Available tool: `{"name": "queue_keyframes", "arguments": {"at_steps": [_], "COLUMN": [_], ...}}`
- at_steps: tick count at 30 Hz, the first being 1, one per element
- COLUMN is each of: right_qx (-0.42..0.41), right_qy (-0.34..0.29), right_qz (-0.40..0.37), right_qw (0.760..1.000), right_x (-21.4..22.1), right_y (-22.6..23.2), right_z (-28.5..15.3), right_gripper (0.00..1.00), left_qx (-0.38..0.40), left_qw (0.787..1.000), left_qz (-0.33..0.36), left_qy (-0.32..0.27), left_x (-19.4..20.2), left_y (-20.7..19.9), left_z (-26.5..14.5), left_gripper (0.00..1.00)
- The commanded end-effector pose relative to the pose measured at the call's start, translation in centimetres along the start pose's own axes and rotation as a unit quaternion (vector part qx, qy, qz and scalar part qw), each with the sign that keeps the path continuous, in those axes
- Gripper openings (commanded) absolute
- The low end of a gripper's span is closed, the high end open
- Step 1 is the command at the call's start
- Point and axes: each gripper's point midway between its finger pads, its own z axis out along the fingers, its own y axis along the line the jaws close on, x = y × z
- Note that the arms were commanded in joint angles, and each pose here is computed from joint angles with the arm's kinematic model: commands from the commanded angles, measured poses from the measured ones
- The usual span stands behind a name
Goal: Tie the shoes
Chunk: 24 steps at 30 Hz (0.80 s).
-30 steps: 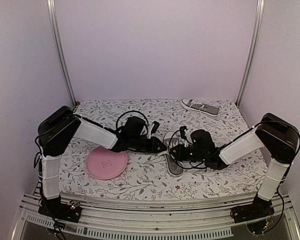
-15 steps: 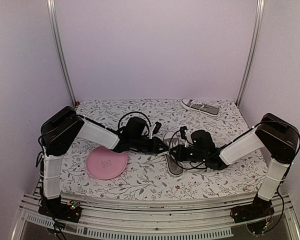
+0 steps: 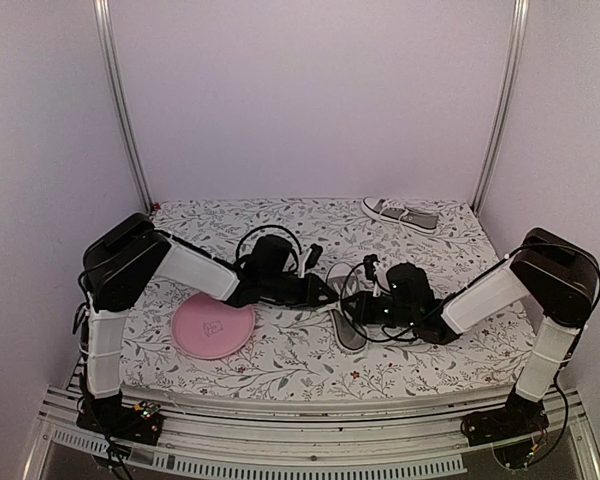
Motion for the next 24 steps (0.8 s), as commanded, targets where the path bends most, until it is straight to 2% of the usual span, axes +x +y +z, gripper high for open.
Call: {"name": "queue_keyframes", "arguments": {"at_steps": [1,7,24], "right_qx": [0.013,0.015,0.016], "right_qy": [0.012,0.015,0.018], "right_qz": [0.011,0.015,0.019], "right_qw": [1.000,1.000,1.000], "right_x": [0.9,1.2,1.4], "right_y": [-1.3,-1.5,-1.7], "right_z": [-0.6,-0.7,-0.6], "right_gripper": [0.02,0.02,0.02], "left_qx": [0.004,0.008,0.070], "left_qw": [1.000,1.000,0.997], "left_qz": [-0.006,-0.008,0.032], "left_qy": [-0.002,0.009,0.021], "left_x": [0.3,0.8,1.4], "left_y": [0.2,0.2,-3.0], "left_z": [0.1,0.8,1.6], "left_gripper": [0.14,0.14,0.14]}}
